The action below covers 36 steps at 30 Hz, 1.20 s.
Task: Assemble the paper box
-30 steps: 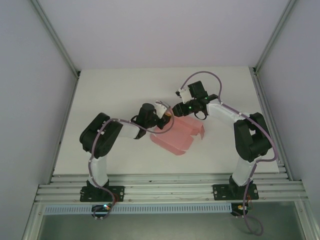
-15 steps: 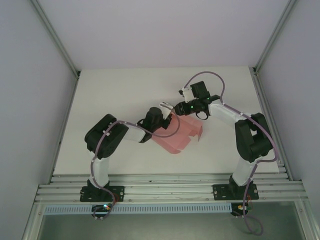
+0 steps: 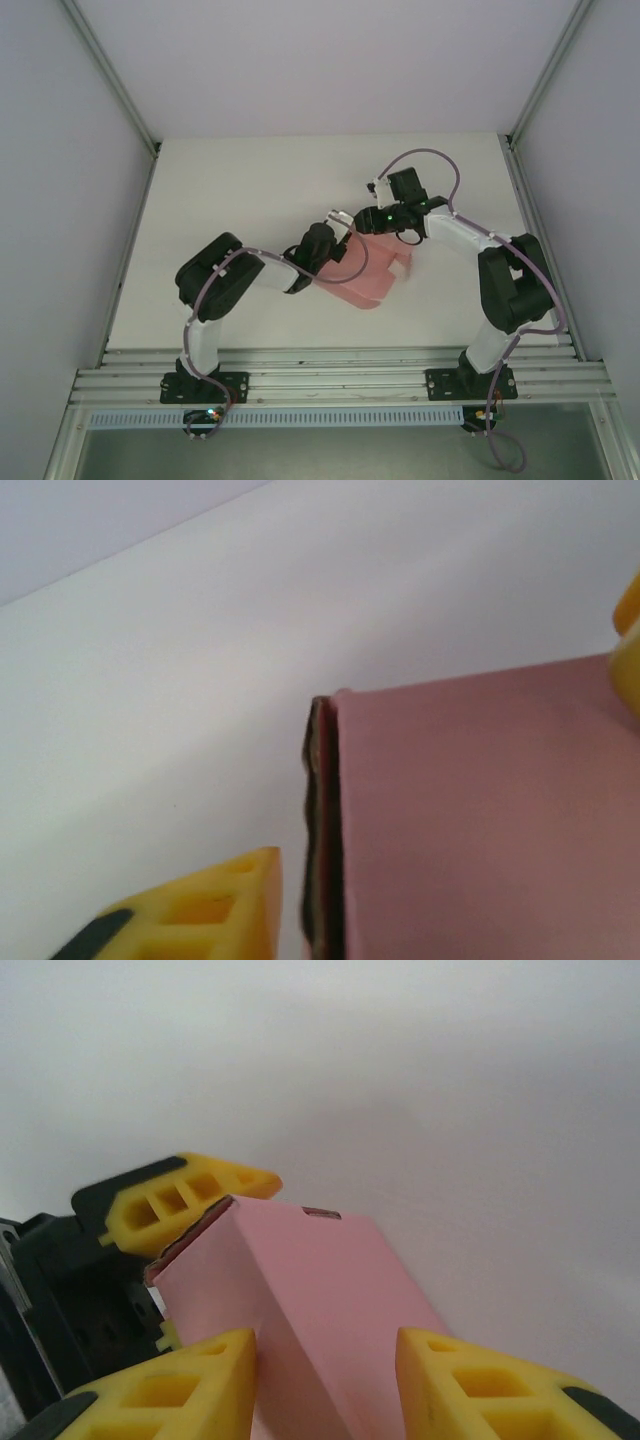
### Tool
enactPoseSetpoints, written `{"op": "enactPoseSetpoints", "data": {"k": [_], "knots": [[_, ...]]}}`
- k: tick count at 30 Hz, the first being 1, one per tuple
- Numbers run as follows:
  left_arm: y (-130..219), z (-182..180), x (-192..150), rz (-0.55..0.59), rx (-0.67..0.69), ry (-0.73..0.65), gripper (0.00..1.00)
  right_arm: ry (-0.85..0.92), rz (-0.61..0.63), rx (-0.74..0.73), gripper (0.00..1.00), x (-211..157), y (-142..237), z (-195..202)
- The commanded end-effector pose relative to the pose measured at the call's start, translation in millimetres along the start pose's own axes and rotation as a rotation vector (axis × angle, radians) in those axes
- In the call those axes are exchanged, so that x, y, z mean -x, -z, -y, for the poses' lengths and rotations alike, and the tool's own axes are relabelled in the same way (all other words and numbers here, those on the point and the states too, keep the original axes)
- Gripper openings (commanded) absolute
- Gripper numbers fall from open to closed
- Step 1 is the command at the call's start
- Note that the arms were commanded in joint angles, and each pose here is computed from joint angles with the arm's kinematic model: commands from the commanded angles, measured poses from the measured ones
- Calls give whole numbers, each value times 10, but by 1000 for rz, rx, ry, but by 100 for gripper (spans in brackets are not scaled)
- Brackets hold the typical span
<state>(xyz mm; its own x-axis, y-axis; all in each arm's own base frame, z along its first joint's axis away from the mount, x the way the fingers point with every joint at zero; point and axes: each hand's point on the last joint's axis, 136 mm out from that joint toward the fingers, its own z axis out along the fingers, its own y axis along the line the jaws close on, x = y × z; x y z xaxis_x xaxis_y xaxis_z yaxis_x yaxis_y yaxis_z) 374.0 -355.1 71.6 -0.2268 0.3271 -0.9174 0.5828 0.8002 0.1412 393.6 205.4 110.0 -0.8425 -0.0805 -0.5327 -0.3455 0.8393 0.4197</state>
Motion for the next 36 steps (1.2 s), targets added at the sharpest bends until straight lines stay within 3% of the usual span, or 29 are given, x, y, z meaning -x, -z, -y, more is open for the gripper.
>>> {"op": "enactPoseSetpoints", "data": {"k": [1, 8, 13, 17, 24, 28, 29, 36], "knots": [[144, -47, -9, -15, -14, -13, 40, -14, -133, 2, 41, -358, 16, -72], [310, -144, 47, 4, 0, 18, 46, 21, -104, -30, 47, -257, 118, -67], [182, -197, 91, 12, 2, 48, 45, 25, -76, -41, 53, -189, 175, -62], [48, -210, 94, 12, -14, 70, 33, 12, -51, -35, 56, -95, 234, -50], [58, -306, 249, 49, 26, 86, 1, 7, 45, -96, 69, 100, 514, 63], [179, -444, 332, 44, 93, 136, 0, 25, 130, -154, 87, 151, 832, 110], [230, -492, 353, 48, 113, 158, 0, 25, 148, -186, 99, 135, 921, 147], [573, -655, 500, 44, 155, 290, 0, 16, 273, -311, 100, -12, 1421, 263]]}}
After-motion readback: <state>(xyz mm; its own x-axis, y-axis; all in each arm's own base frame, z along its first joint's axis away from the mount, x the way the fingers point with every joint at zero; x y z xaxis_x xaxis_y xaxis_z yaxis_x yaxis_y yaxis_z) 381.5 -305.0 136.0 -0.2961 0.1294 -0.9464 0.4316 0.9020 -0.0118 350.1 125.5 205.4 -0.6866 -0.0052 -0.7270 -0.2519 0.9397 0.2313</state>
